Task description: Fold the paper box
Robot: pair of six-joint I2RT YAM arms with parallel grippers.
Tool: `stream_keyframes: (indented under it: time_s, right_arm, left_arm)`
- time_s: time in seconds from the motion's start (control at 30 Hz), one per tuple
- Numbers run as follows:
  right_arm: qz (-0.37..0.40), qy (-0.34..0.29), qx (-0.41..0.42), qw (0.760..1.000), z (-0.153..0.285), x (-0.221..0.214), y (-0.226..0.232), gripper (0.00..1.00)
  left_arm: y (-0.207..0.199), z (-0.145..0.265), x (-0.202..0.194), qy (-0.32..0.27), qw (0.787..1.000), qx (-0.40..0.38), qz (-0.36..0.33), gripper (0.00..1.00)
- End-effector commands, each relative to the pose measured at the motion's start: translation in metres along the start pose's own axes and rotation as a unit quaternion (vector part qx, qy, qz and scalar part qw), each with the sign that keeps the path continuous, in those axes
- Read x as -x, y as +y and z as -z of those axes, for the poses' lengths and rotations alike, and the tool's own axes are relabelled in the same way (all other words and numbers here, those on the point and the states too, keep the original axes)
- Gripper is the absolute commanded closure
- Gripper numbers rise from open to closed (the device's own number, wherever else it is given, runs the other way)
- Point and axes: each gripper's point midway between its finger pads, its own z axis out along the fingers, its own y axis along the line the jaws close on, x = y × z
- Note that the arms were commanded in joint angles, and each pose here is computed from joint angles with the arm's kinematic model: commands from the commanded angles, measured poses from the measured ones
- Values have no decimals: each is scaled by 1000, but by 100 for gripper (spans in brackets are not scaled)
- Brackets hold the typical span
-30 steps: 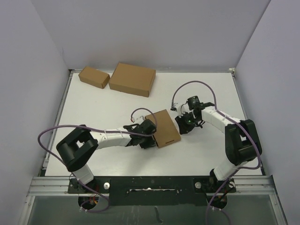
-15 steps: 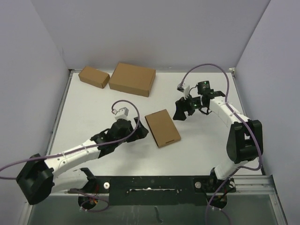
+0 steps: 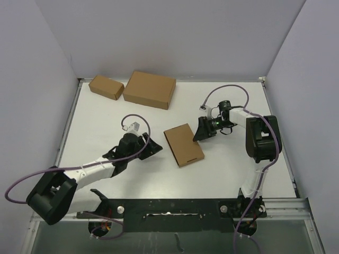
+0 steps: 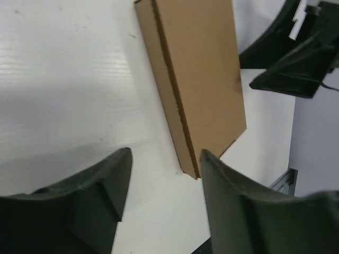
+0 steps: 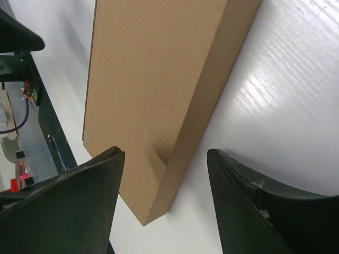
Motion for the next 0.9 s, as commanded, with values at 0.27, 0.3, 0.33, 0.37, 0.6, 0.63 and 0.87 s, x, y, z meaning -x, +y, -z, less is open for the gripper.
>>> stream_keyframes:
  time_s: [0.27,0.3,0.33,0.37,0.6,0.63,0.87]
  right_arm:
    - [-13,-17,27,999,-1,15,10,38]
    - [-15,-18,29,999,-2,16,10,39]
    - [-16,-17,32,999,-2,17,10,40]
    - [-12,-19,31,999,-1,20,11,41]
    - [66,-44,-64,995,26,61,-8,63]
    - [79,-40,-86,992,27,66,-13,71]
    - [157,30,-219,963,5,80,-44,100]
  left_arm:
    - [17,-63,57,34,998,42,23,81]
    - [23,-70,55,46,997,57,17,82]
    - [27,-79,59,53,996,75,7,84]
    - [32,-84,58,60,995,85,4,86]
    - [52,-95,54,74,990,122,2,92]
    - [52,-96,53,76,989,124,1,93]
    - [51,-108,55,90,984,149,20,100]
